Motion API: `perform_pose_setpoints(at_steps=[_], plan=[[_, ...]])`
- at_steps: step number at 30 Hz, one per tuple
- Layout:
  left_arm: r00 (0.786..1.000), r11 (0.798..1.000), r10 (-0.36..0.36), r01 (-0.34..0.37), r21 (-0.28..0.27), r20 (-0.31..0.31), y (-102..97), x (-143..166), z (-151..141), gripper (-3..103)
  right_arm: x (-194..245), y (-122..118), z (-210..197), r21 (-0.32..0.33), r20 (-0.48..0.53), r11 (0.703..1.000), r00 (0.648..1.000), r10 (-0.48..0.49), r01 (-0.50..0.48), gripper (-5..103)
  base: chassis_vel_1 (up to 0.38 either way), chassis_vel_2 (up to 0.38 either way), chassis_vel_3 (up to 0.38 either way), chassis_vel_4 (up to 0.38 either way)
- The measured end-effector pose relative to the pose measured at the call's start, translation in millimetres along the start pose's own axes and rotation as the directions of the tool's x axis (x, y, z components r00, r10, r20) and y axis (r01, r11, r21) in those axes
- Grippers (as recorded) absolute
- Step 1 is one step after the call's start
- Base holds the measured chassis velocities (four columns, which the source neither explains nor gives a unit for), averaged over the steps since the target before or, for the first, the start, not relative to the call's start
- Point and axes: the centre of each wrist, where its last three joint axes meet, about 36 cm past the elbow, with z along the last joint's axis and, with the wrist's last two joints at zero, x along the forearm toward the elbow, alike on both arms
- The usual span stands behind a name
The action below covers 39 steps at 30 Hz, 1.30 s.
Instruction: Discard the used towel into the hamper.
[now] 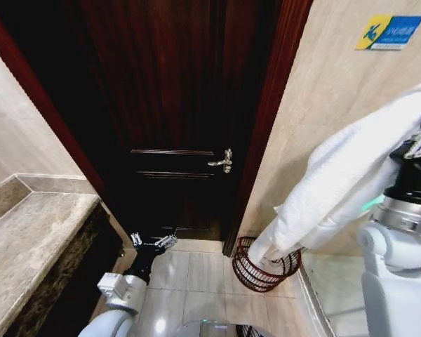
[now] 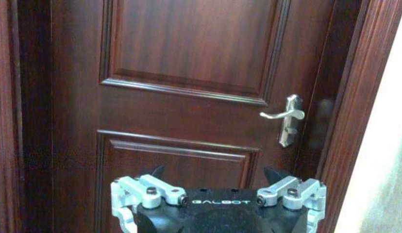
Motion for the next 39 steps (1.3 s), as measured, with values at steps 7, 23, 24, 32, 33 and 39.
perform_pose_setpoints(at_steps=[7,23,24,32,33,39], plan=[[1.000,1.000,0.000,0.000,0.000,0.000,0.0,0,0,100,14,10,12,-0.007,-0.028,1.000,1.000,-0.004,0.004,5,0.000,0.000,0.000,0.000],[1.000,1.000,0.000,0.000,0.000,0.000,0.0,0,0,100,47,30,29,-0.019,-0.072,0.999,0.997,-0.027,0.026,5,0.000,0.000,0.000,0.000],[1.000,1.000,0.000,0.000,0.000,0.000,0.0,0,0,100,47,30,29,-0.019,-0.072,0.999,0.997,-0.027,0.026,5,0.000,0.000,0.000,0.000],[1.000,1.000,0.000,0.000,0.000,0.000,0.0,0,0,100,70,25,40,0.012,-0.102,1.000,0.995,-0.008,0.009,5,0.000,0.000,0.000,0.000],[1.000,1.000,0.000,0.000,0.000,0.000,0.0,0,0,100,70,25,40,0.012,-0.102,1.000,0.995,-0.008,0.009,5,0.000,0.000,0.000,0.000],[1.000,1.000,0.000,0.000,0.000,0.000,0.0,0,0,100,84,21,48,0.032,-0.123,0.999,0.992,0.001,0.003,5,0.000,0.000,0.000,0.000]])
